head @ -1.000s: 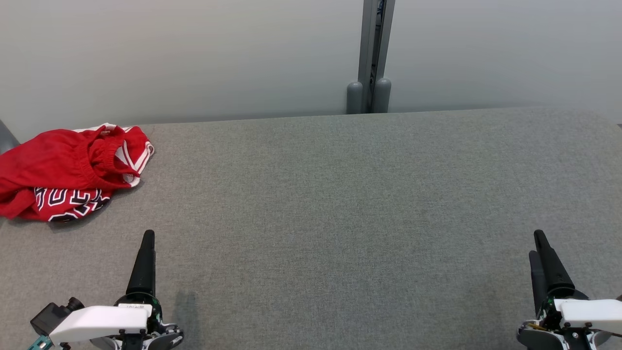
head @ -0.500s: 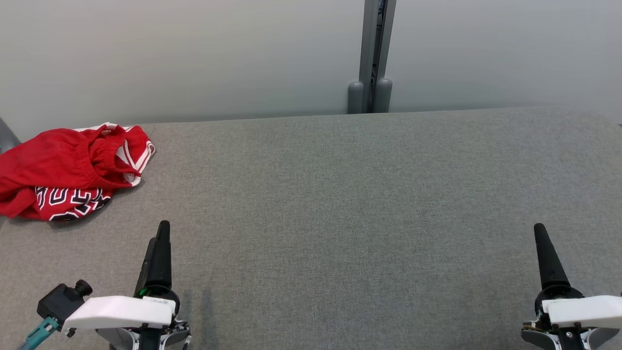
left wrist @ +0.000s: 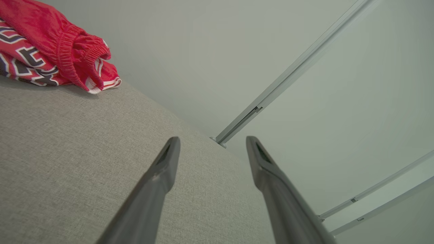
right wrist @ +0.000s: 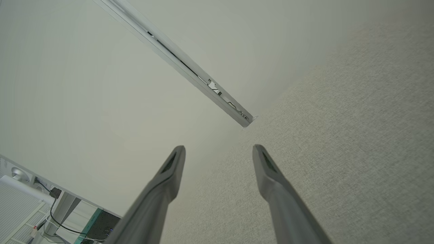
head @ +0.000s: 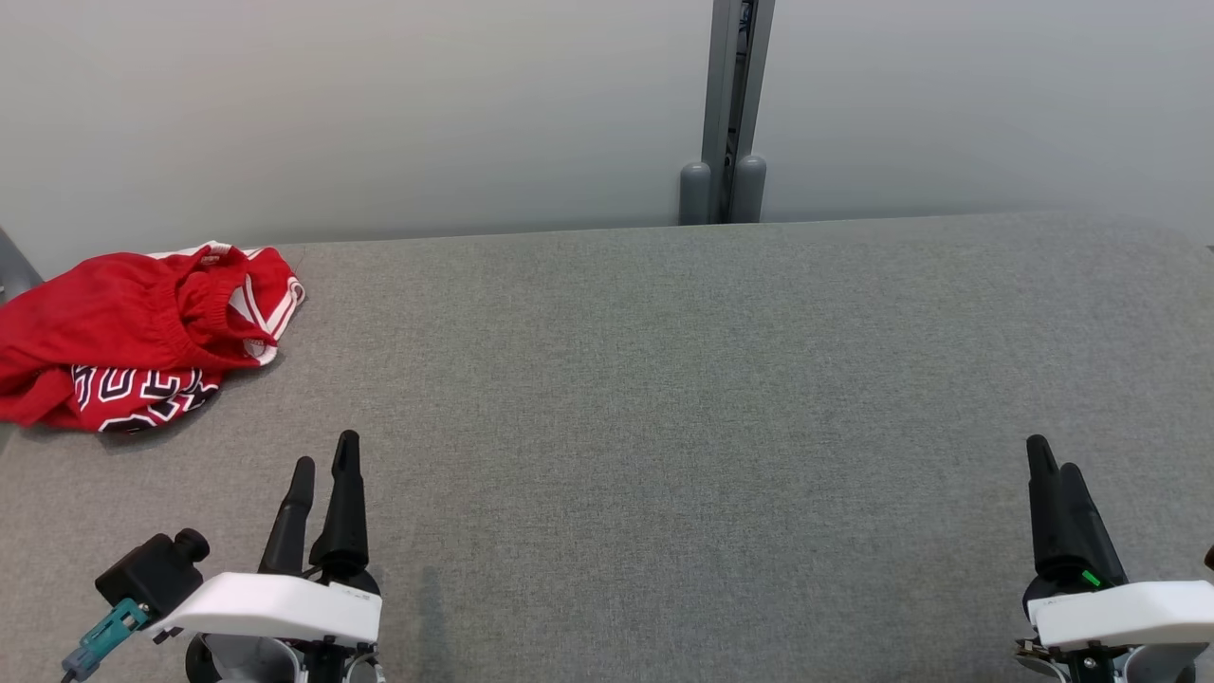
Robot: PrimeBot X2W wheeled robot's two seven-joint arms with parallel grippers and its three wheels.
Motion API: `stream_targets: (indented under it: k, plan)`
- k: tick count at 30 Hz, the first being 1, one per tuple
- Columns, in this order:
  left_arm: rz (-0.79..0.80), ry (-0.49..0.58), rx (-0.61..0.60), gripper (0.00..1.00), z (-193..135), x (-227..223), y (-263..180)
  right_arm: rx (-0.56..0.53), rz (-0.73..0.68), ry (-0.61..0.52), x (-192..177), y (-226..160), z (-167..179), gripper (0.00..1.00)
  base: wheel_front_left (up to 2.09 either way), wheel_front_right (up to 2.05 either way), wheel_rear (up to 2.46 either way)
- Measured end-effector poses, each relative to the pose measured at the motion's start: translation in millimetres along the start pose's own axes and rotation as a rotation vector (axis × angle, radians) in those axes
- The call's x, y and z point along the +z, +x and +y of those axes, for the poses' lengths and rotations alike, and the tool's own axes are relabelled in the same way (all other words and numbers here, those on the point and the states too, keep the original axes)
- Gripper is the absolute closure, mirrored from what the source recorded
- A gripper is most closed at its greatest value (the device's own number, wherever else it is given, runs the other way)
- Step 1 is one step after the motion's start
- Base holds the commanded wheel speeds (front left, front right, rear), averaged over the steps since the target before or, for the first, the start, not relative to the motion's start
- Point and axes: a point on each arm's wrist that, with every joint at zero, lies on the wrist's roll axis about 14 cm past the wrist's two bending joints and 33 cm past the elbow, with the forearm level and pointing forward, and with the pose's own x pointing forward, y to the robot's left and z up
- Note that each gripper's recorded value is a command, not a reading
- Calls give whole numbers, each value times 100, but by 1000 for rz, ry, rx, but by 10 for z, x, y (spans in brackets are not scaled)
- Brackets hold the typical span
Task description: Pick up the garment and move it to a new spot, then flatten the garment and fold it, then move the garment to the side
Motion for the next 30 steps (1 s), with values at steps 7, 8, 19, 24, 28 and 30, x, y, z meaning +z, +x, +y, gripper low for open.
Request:
stream_targets:
  k: [7,8,19,24,28,30]
  plan:
    - [-2,124,-6,0,-8,-28,-31,22,-6,-119,9,-9,47,0,0,0,0]
    - [-3,138,-3,0,-3,-31,-35,27,-5,-135,6,-9,59,0,0,0,0]
    - [-16,286,-15,0,-26,-41,-53,69,-1,-289,-44,-33,148,0,0,0,0]
    - [-24,341,-18,0,-30,-41,-59,81,0,-350,-65,-44,166,0,0,0,0]
    - [-24,377,-21,0,-27,-58,-68,94,0,-393,-78,-44,192,0,0,0,0]
    - [-26,396,-20,0,-21,-64,-73,101,0,-413,-88,-48,202,0,0,0,0]
